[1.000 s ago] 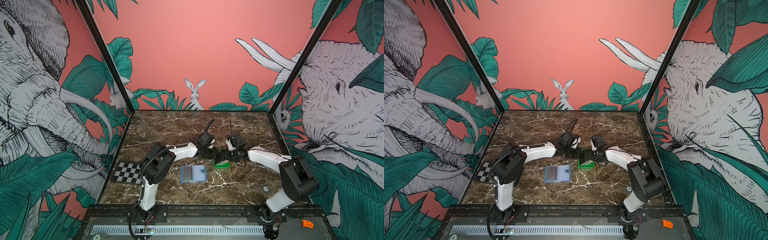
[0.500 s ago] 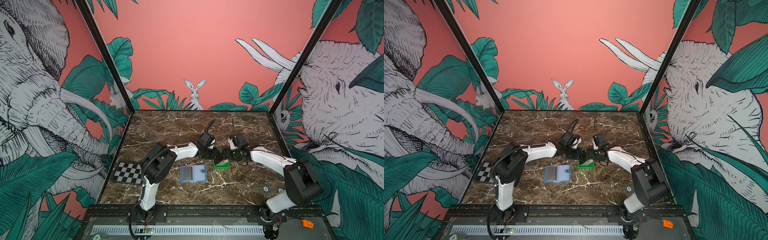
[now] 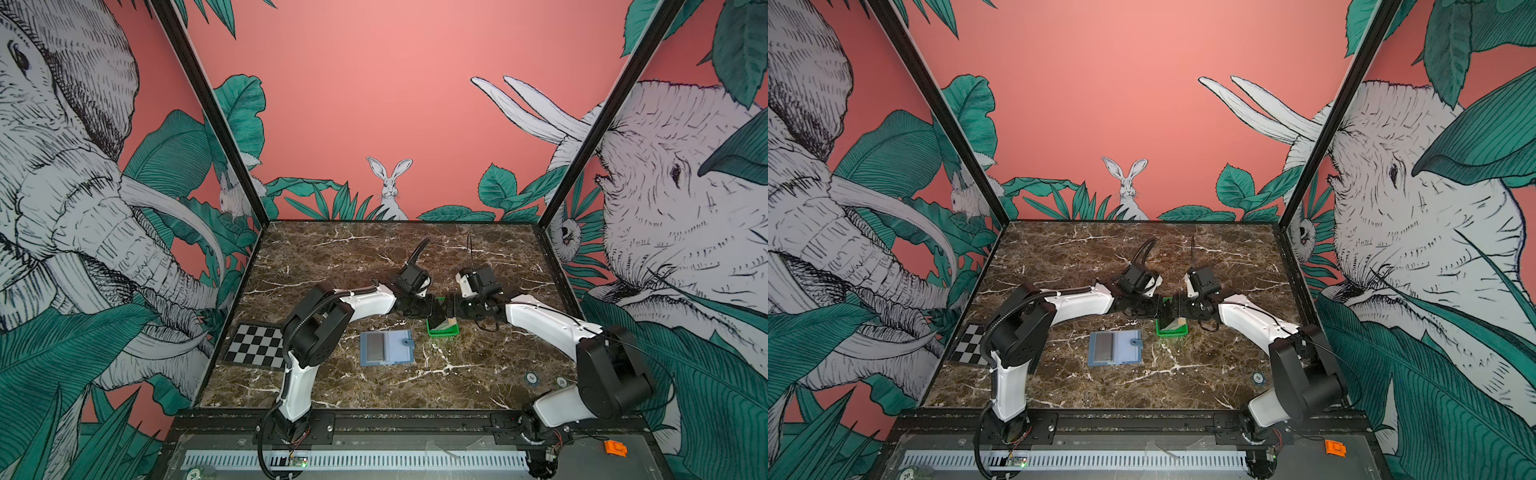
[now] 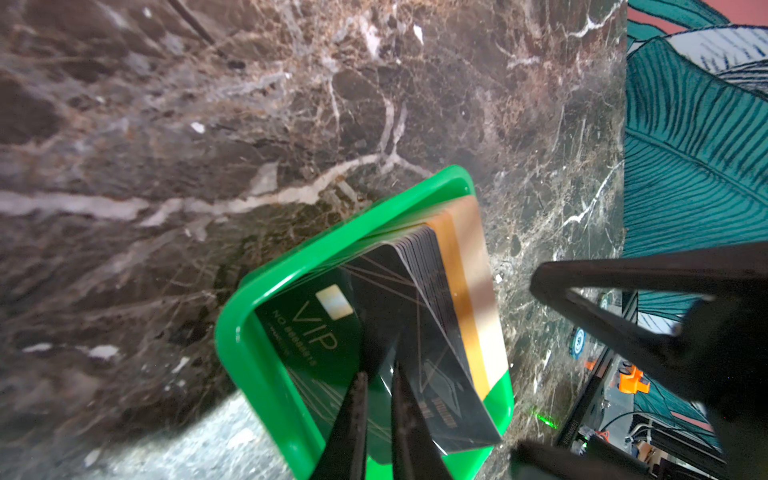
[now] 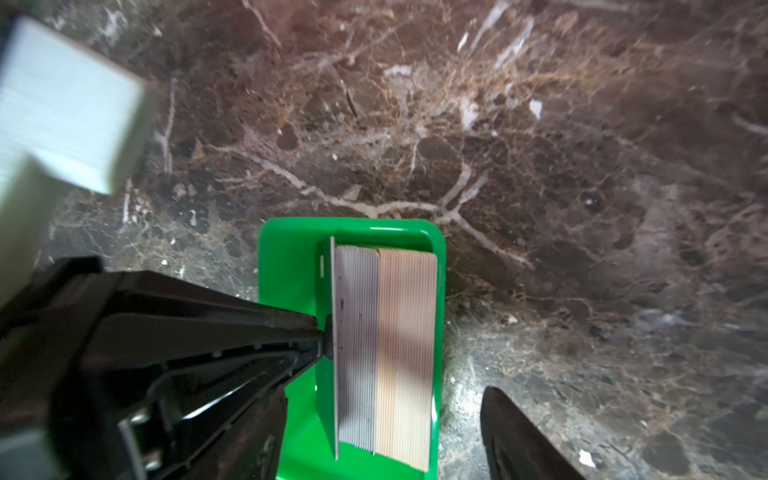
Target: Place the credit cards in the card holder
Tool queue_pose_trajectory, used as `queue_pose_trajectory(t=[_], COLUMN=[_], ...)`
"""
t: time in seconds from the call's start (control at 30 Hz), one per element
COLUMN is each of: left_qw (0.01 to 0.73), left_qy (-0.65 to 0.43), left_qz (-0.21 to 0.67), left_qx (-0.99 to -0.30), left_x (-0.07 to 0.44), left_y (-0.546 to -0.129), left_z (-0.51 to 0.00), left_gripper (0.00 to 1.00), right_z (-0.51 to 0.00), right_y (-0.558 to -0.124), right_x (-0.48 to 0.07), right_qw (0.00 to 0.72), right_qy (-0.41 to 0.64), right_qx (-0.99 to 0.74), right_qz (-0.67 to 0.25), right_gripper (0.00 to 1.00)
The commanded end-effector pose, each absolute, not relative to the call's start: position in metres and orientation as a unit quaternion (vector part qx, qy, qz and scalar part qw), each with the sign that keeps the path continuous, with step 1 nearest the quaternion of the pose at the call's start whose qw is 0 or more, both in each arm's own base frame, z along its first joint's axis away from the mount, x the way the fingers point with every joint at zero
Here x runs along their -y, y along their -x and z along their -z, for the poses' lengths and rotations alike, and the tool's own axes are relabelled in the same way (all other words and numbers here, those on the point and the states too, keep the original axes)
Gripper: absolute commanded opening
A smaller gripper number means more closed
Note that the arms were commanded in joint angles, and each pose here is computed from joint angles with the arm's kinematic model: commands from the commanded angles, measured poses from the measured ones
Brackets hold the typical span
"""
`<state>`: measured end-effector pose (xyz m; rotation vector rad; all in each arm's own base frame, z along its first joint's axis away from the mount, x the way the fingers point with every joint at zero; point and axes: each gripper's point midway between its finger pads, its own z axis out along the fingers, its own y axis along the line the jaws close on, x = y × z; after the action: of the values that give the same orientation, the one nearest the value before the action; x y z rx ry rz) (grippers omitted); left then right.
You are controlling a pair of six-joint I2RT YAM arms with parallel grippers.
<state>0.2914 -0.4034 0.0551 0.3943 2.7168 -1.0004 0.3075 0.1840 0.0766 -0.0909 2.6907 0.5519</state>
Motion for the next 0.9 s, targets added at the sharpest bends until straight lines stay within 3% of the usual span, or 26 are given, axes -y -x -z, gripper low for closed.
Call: queue_pose_trajectory(t=[0.0, 0.43, 0.87], left_qw=[0.119, 0.142, 0.128], left_qy=[-0.13, -0.134, -0.131], left_qz=[0.334, 0.328, 0.317], left_qx=[-0.926, -0.924, -0.931], left_x=[0.397, 0.392, 0.389], left_y=[-0.29, -0.293, -0.291], left_z=[-0.064, -0.083, -0.065], left_gripper=[0.15, 0.14, 0.13], right_z=[-0.066, -0.038, -0.043], right_y=[-0.307, -0.305, -0.283], right_x=[-0.191, -0.19, -0.18], right_qw=[0.181, 0.154, 0.16], right_qy=[0.037, 0.035, 0.032], right_qx=[-0.962, -0.972, -0.973], right_qz=[-0.199, -0.172, -0.165], right_gripper=[0.73, 0.73, 0.73])
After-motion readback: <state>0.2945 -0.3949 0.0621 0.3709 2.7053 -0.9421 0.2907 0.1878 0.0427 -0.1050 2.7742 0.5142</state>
